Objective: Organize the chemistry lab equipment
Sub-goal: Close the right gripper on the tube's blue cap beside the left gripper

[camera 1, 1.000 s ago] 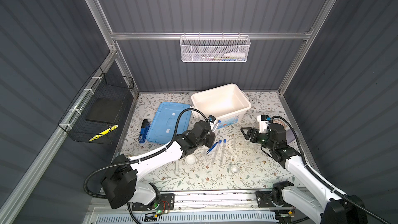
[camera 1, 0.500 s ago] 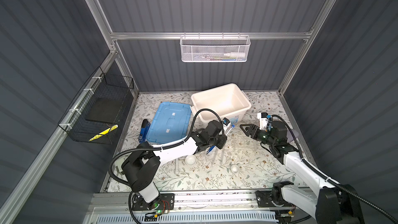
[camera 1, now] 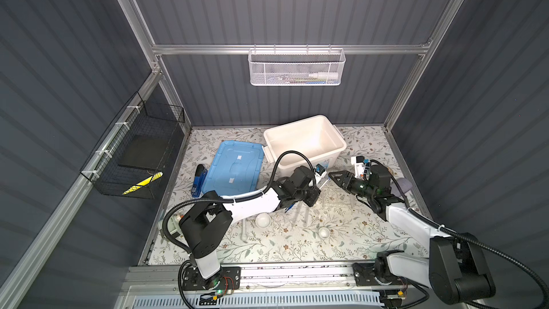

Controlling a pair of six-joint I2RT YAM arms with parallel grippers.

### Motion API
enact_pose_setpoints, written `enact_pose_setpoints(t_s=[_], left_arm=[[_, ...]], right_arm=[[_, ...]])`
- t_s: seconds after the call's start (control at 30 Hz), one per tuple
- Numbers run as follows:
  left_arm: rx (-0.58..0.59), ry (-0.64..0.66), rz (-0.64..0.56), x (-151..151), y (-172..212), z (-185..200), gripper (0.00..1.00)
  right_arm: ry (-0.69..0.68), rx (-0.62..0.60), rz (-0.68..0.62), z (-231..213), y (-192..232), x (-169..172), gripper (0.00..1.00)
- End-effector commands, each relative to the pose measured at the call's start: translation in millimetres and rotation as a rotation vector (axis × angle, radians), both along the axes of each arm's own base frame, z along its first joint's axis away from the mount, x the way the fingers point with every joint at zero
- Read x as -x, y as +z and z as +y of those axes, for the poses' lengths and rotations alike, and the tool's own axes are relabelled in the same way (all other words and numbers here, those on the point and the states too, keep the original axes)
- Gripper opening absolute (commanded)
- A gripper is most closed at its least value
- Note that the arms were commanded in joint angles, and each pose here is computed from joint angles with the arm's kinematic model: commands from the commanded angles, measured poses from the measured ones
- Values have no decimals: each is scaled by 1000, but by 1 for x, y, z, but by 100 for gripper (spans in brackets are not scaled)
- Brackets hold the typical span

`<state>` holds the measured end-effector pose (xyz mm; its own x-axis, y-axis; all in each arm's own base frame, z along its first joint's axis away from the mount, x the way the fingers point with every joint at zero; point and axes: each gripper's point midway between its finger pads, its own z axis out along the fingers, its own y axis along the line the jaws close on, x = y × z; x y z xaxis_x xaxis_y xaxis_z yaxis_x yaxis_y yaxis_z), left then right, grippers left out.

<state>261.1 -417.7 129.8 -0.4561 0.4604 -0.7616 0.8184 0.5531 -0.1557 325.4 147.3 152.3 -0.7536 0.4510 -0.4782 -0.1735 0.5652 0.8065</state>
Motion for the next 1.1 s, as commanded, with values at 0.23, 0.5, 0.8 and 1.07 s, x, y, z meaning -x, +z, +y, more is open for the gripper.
enact_pose_setpoints(t_s=[0.23,0.5,0.8,1.07], left_arm=[[19,-53,-7,3,2,-17,9],[27,-48,-12,2,4,-18,9],[34,-28,-37,0,12,-13,9],[41,-39,-33,0,11,-18,9]], right_arm=[[10,-31,-20,2,7,-2,42],[-4,-24,4,0,-1,-1,40],[-47,-28,50,-9,-9,-3,46],[-12,-64,38,-3,-4,-2,43]])
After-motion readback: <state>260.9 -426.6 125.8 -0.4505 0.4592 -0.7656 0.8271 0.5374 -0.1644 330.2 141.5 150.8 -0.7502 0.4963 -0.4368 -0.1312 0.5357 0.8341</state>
